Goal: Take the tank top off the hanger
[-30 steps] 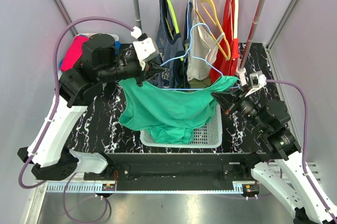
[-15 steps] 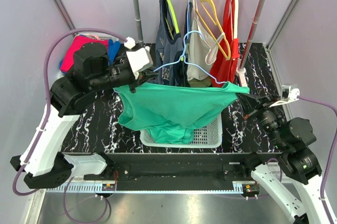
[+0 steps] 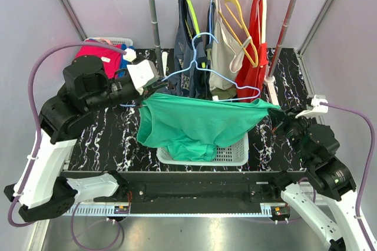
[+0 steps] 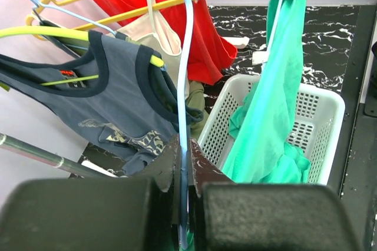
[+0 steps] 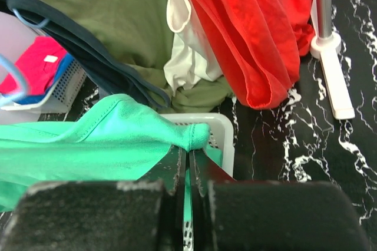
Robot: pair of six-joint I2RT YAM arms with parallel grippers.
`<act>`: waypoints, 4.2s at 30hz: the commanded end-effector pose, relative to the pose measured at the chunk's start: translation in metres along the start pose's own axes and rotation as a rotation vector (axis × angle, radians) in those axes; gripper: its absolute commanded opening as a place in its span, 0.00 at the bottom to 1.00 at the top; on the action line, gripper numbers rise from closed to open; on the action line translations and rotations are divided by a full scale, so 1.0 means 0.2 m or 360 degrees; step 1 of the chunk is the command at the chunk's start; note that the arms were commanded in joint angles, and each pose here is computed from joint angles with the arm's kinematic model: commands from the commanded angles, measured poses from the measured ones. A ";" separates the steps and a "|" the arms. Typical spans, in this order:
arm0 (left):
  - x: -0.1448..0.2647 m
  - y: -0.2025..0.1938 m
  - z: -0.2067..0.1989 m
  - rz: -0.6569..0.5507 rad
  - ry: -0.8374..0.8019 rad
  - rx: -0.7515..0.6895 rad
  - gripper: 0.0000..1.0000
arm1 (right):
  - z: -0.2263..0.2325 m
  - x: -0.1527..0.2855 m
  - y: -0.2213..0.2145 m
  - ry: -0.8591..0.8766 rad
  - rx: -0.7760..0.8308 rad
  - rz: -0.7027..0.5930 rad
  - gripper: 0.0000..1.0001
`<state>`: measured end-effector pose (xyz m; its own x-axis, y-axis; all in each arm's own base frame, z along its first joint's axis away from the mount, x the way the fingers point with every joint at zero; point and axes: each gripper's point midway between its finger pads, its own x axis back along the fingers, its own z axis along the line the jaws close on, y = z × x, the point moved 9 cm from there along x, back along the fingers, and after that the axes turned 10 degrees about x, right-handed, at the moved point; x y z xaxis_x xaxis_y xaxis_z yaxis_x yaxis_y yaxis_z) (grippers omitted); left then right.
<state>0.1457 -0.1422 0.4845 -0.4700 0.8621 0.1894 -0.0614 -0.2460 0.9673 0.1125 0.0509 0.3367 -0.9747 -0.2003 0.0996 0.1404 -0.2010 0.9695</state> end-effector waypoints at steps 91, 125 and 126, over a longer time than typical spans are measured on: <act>-0.12 0.28 -0.06 -0.0417 -0.0201 0.0304 0.00 | 0.37 0.13 0.47 0.1195 -0.0103 -0.0830 0.77; -0.17 0.00 -0.20 -0.0152 -0.0504 0.0493 0.09 | 0.37 0.00 0.54 0.1014 -0.0163 -0.0828 0.07; -0.18 0.00 -0.20 -0.0154 -0.0514 0.0496 0.09 | 0.38 0.00 0.55 0.1012 -0.0160 -0.0834 0.07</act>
<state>0.1385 -0.1832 0.4709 -0.2903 0.9498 0.1162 0.1551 -0.0731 0.9852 0.1107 0.1022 0.4437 -0.6370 -0.5810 -0.5066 -0.2088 -0.5026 0.8389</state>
